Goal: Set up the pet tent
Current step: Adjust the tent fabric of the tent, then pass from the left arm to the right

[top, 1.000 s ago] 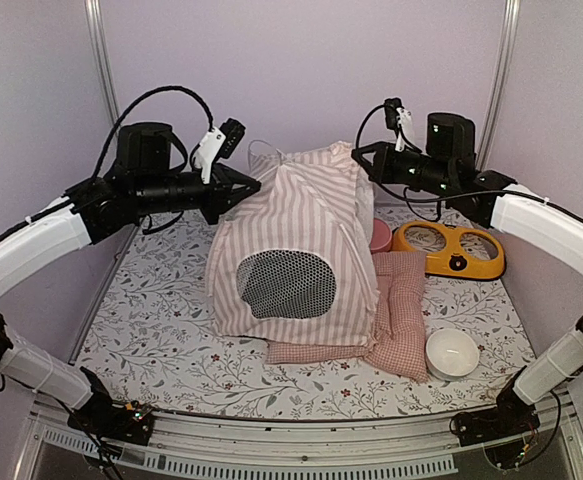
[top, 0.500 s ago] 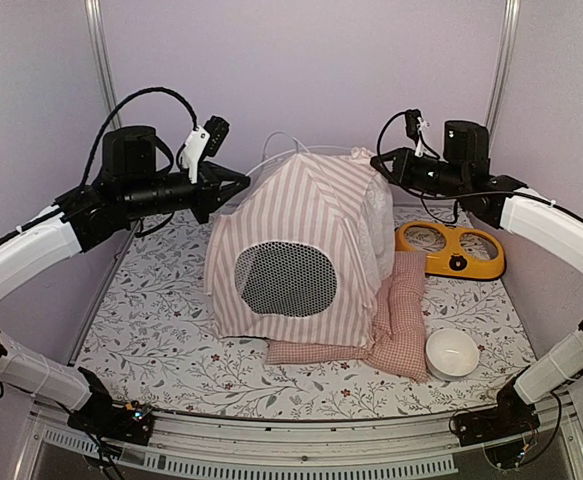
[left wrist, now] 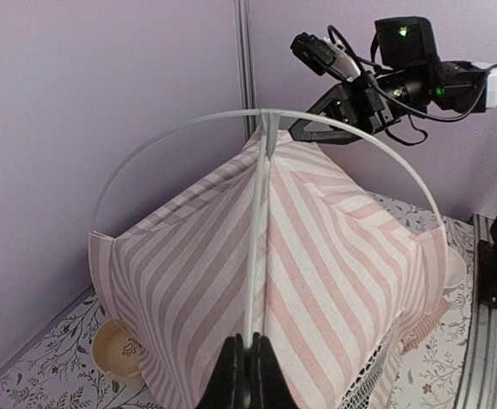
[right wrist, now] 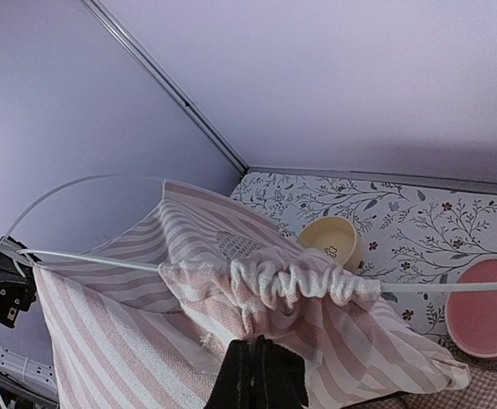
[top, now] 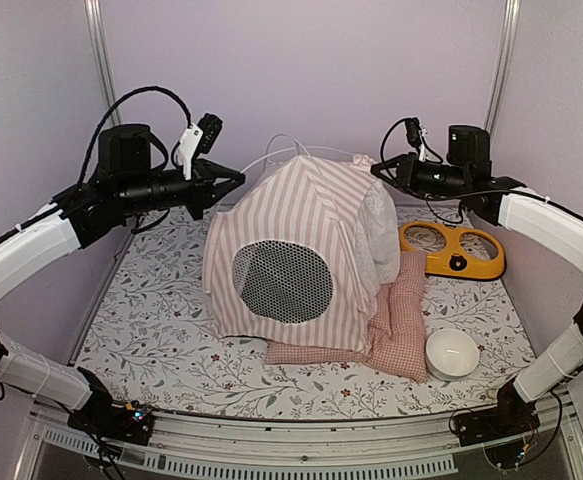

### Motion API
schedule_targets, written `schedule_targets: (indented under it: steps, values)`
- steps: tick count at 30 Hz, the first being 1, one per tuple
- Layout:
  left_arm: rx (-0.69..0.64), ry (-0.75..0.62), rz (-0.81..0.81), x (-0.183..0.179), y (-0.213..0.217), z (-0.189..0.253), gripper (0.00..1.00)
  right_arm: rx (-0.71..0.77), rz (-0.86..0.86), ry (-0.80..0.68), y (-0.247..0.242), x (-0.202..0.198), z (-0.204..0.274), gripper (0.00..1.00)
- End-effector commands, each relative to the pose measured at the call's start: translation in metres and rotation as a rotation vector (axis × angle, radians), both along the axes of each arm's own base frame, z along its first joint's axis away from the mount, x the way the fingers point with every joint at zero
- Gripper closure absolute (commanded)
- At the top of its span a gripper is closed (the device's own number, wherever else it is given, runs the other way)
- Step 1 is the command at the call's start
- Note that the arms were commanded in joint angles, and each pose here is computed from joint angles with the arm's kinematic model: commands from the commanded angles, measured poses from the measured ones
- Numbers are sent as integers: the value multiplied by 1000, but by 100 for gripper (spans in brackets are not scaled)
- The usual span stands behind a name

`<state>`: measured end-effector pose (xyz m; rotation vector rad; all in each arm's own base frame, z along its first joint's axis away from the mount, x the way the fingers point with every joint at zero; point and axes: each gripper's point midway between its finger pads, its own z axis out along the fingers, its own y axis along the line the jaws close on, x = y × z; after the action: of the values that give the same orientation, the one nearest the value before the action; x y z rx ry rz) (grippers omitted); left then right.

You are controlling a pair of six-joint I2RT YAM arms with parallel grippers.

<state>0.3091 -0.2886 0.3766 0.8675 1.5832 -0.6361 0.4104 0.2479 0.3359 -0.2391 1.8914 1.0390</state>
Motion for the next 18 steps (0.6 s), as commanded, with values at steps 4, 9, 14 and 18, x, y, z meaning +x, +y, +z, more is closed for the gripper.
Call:
schedule_targets:
  steps: [4, 9, 14, 18]
  values:
    - [1, -69, 104, 9, 50, 44, 100, -130, -274, -30, -89, 54, -5, 98]
    - [64, -64, 42, 11, 48, 40, 100, -157, -156, -137, -75, 39, 24, 84]
    - [112, -63, -11, 12, 45, 39, 100, -180, -51, -254, -65, 17, 56, 66]
    - [131, -77, -65, 8, 41, 46, 100, -192, 53, -418, -45, -20, 95, 49]
